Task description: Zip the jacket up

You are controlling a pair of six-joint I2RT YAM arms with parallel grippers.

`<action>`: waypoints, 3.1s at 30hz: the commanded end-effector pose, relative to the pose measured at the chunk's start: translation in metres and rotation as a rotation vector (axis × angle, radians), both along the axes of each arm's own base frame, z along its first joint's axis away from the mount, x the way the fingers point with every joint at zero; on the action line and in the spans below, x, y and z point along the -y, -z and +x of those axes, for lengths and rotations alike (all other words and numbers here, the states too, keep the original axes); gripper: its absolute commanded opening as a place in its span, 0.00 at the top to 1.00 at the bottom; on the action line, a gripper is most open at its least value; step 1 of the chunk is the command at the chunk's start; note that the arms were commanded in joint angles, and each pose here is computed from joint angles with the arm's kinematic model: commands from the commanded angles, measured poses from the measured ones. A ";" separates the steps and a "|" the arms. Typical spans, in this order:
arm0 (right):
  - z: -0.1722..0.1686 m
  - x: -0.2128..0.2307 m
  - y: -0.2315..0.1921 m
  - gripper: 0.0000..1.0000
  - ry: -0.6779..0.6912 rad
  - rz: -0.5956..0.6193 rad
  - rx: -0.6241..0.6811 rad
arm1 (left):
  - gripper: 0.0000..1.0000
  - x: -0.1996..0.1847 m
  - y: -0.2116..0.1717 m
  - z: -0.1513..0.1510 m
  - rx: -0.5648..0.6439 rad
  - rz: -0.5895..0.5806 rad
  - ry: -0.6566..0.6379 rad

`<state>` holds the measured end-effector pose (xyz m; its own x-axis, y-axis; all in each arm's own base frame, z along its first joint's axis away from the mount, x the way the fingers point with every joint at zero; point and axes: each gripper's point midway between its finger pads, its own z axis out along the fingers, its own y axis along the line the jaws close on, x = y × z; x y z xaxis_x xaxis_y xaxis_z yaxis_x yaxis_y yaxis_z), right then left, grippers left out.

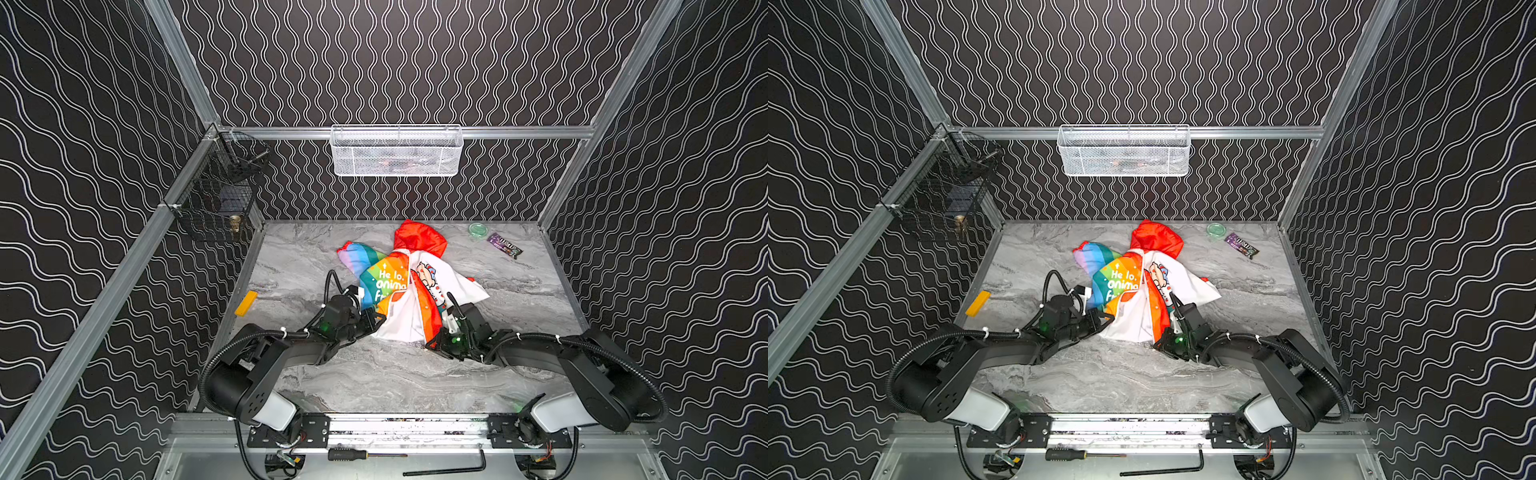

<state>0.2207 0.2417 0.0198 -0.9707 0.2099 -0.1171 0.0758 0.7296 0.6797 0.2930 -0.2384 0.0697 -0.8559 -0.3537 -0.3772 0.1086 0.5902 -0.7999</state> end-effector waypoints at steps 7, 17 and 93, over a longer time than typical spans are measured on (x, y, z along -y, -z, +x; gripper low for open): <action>0.018 -0.005 -0.018 1.00 -0.009 -0.006 0.074 | 1.00 0.009 -0.020 0.007 0.054 -0.021 0.059; 0.057 -0.011 -0.053 1.00 -0.002 -0.027 0.229 | 1.00 -0.002 -0.061 0.024 0.176 0.110 0.055; 0.071 -0.025 -0.298 1.00 -0.202 0.826 1.156 | 1.00 0.021 -0.270 0.052 0.983 -0.428 0.032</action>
